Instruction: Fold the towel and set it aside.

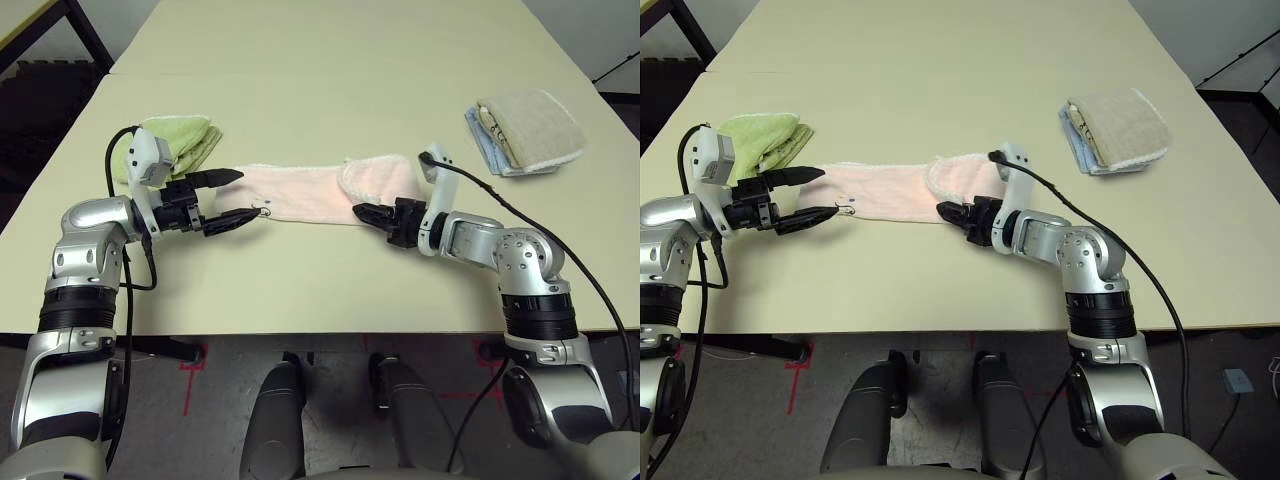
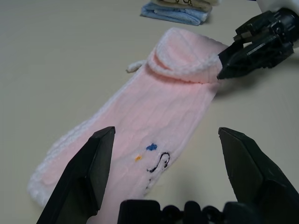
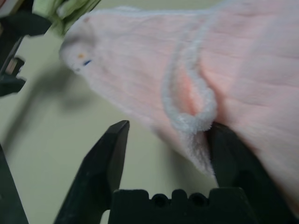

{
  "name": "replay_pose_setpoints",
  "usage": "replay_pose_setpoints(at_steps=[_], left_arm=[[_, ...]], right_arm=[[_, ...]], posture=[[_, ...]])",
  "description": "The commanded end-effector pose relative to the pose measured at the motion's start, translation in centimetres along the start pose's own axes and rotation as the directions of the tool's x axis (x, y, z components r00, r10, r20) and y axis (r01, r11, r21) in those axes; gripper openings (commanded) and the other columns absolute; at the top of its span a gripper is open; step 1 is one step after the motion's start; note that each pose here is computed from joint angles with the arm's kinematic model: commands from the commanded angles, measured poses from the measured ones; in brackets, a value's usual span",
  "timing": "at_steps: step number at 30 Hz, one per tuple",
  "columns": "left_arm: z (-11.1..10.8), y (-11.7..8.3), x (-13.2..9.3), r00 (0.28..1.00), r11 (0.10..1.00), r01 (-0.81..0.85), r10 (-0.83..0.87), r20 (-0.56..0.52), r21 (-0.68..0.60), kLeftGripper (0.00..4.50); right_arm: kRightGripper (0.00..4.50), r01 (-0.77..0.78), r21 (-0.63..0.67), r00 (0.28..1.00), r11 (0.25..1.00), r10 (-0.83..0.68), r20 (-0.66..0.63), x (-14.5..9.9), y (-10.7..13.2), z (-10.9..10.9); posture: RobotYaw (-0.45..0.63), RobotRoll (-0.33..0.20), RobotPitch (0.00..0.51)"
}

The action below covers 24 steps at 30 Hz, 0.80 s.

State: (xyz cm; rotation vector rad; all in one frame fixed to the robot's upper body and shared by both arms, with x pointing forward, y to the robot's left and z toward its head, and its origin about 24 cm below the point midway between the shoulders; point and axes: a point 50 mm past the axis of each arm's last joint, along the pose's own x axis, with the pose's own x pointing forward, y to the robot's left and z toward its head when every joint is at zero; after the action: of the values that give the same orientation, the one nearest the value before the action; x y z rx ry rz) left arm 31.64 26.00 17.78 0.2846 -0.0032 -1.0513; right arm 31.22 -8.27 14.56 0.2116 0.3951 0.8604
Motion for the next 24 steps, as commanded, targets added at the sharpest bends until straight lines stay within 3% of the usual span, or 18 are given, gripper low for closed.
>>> replay_pose_setpoints(at_steps=[1,10,16,19,24], left_arm=[[-0.4,-0.4,0.3,1.000,1.000,0.017,-0.017,-0.002,-0.015,4.50],[-0.6,-0.7,0.2,1.000,1.000,0.020,-0.020,-0.008,-0.017,4.50],[-0.6,-0.6,0.4,1.000,1.000,0.018,-0.018,-0.003,-0.017,4.50],[-0.6,-0.5,0.6,1.000,1.000,-0.004,0.004,0.003,-0.017,4.50],[-0.8,-0.6,0.6,0.999,0.999,-0.046,0.046,0.001,-0.029,4.50]], right_arm=[[4.45,-0.043,-0.122,0.999,0.992,0.041,-0.018,0.9,1.0,-0.1],[4.45,-0.040,-0.202,0.998,0.978,0.031,-0.048,2.0,1.2,-0.6],[4.45,-0.086,-0.086,0.986,0.993,0.097,0.136,1.3,1.1,1.2],[4.45,-0.165,-0.177,0.954,0.970,0.202,0.221,-0.9,-0.3,2.4],[4.45,-0.047,-0.495,0.962,0.868,0.173,0.212,-4.5,-5.8,3.1]], posture=[[0.02,0.000,0.204],[0.03,0.000,0.203],[0.02,0.000,0.195],[0.02,0.000,0.193],[0.02,0.000,0.191]])
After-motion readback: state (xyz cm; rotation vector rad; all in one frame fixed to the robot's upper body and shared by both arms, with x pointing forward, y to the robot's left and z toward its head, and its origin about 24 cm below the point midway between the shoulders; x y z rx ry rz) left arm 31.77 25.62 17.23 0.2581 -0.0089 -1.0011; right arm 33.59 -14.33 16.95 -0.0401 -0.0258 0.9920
